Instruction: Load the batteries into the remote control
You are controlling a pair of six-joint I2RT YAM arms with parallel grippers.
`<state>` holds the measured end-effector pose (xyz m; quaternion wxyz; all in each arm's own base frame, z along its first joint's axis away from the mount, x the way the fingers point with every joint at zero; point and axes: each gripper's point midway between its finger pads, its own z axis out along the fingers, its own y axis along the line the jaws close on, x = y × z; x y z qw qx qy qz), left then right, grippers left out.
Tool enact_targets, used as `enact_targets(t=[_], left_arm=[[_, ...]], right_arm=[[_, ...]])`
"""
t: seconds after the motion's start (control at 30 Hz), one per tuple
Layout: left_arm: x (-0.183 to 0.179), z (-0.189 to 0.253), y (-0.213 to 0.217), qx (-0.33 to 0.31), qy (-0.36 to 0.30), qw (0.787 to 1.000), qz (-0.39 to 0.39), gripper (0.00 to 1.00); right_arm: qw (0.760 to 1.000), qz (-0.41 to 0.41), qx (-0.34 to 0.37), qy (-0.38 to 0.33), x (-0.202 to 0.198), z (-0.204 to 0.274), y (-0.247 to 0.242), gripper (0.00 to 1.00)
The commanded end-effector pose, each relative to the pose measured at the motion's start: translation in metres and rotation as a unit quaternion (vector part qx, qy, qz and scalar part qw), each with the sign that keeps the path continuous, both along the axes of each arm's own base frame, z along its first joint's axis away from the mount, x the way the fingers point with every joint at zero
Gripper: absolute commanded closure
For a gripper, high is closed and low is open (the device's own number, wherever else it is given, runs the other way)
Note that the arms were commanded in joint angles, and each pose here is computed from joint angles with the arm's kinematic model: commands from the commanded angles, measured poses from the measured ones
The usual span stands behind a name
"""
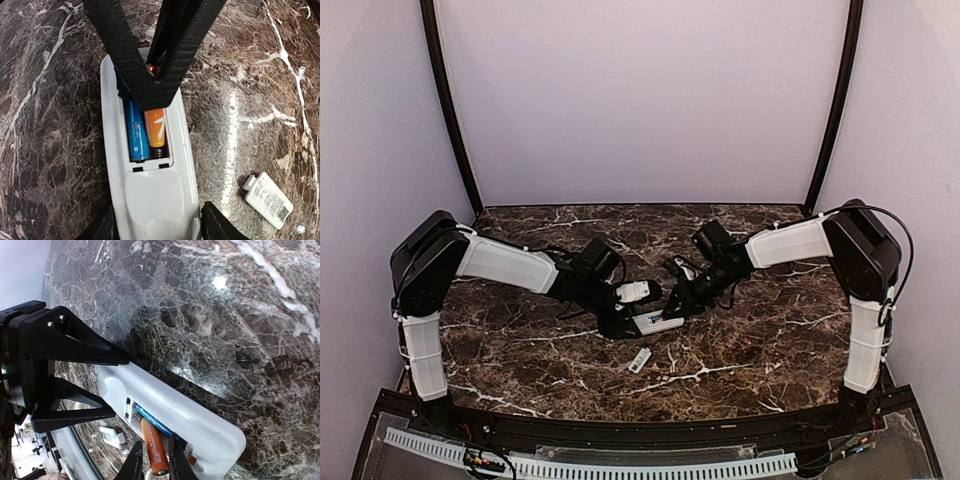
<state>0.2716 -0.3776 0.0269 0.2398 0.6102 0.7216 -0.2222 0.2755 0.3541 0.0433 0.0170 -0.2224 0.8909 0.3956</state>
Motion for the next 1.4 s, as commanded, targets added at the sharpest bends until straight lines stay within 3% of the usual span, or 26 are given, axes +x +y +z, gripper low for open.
enact_targets(t=[0.0,0.77,0.93,1.37], left_arm=[[-0.013,-0.009,0.002,0.005,0.019,1.0,-0.015,0.44],[-0.015,-0.011,0.005,0.01,0.025,1.0,-0.011,0.41],[-0.015,-0.011,0.005,0.01,0.026,1.0,-0.009,0.41],[-0.016,-0.017,0.009,0.023,0.035,0.999,-0.002,0.41]], right_arm=[[1.0,0.003,-0.025,-0.013,0.001,-0.004,-0.001,0.81],[0.997,0.01,-0.061,-0.052,0.011,0.018,-0.008,0.64],[0.997,0.007,-0.06,-0.048,0.009,0.018,-0.009,0.64],[0.993,-0.011,-0.102,-0.059,0.012,0.025,-0.02,0.79]])
